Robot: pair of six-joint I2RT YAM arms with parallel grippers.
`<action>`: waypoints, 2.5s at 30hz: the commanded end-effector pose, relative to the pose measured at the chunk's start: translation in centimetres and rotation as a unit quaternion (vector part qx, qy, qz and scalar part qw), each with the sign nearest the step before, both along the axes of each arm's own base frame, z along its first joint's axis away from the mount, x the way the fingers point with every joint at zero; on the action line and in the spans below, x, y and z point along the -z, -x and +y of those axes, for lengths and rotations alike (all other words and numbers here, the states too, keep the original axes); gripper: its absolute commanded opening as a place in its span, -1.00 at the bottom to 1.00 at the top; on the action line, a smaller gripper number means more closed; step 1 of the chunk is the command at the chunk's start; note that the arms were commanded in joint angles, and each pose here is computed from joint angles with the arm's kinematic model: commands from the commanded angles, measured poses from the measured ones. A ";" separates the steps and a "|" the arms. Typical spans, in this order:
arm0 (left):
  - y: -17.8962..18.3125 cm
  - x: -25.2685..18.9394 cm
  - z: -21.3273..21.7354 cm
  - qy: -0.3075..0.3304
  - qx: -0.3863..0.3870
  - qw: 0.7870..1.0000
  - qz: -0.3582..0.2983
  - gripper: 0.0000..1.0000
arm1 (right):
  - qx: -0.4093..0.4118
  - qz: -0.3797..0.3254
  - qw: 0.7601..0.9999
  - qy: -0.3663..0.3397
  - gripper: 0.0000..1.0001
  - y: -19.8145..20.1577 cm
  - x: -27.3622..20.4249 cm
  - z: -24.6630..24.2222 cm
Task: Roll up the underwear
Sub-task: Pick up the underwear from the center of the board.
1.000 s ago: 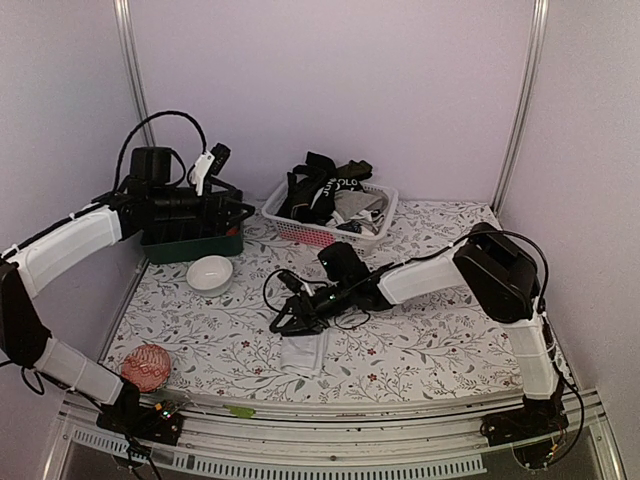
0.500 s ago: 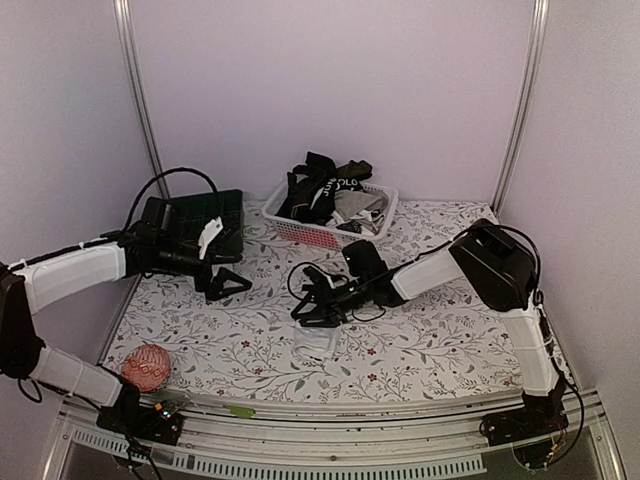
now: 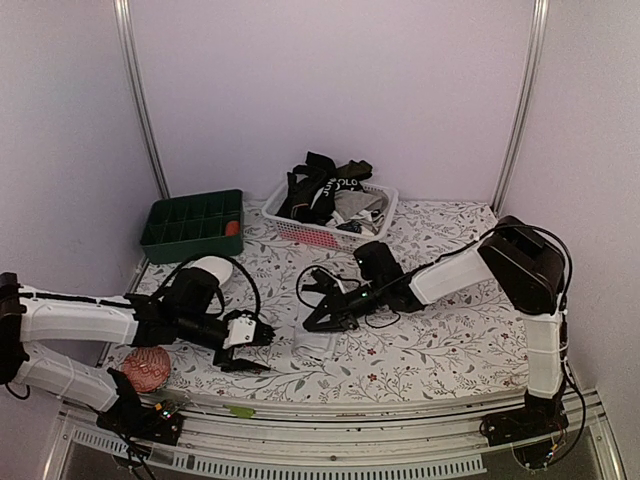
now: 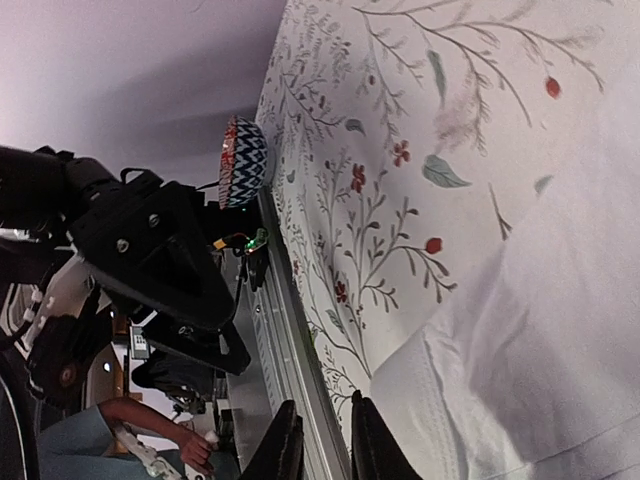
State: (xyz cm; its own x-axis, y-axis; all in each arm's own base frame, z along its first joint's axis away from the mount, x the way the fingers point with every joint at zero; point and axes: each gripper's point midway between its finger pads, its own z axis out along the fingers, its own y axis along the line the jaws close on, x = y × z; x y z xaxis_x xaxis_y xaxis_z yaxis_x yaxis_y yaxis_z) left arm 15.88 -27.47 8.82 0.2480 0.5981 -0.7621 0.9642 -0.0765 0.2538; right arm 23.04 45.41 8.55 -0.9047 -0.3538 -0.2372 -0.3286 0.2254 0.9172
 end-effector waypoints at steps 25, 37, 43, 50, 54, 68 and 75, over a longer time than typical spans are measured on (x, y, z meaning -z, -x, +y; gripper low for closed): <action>-5.4 7.6 -4.7 -0.080 0.086 0.932 -0.342 0.22 | -0.007 0.052 0.993 0.109 -0.88 1.4 11.4 -2.1; -3.4 8.5 -6.5 -0.074 0.094 0.960 -0.255 -0.70 | 0.008 0.059 0.993 0.107 -0.89 1.8 10.6 -2.7; -0.6 8.1 -5.1 -0.084 0.124 0.978 -0.144 -1.00 | 0.033 -0.006 0.996 0.083 -0.37 0.2 6.6 -3.3; 1.5 5.1 -4.9 -0.044 0.158 0.985 0.063 -1.00 | 0.073 -0.187 0.977 0.071 0.22 -0.1 1.5 -6.6; 0.7 4.4 -5.3 -0.039 0.158 0.971 0.173 -1.00 | 0.067 -0.285 0.953 0.075 0.35 1.4 0.6 -8.0; -1.9 4.1 -6.0 -0.029 0.148 0.920 0.361 -1.00 | -0.047 -0.514 0.849 0.116 0.44 6.7 1.9 -3.6; -2.5 4.7 -6.2 -0.034 0.141 0.913 0.381 -1.00 | -0.067 -0.569 0.812 0.115 0.59 6.7 1.6 -2.4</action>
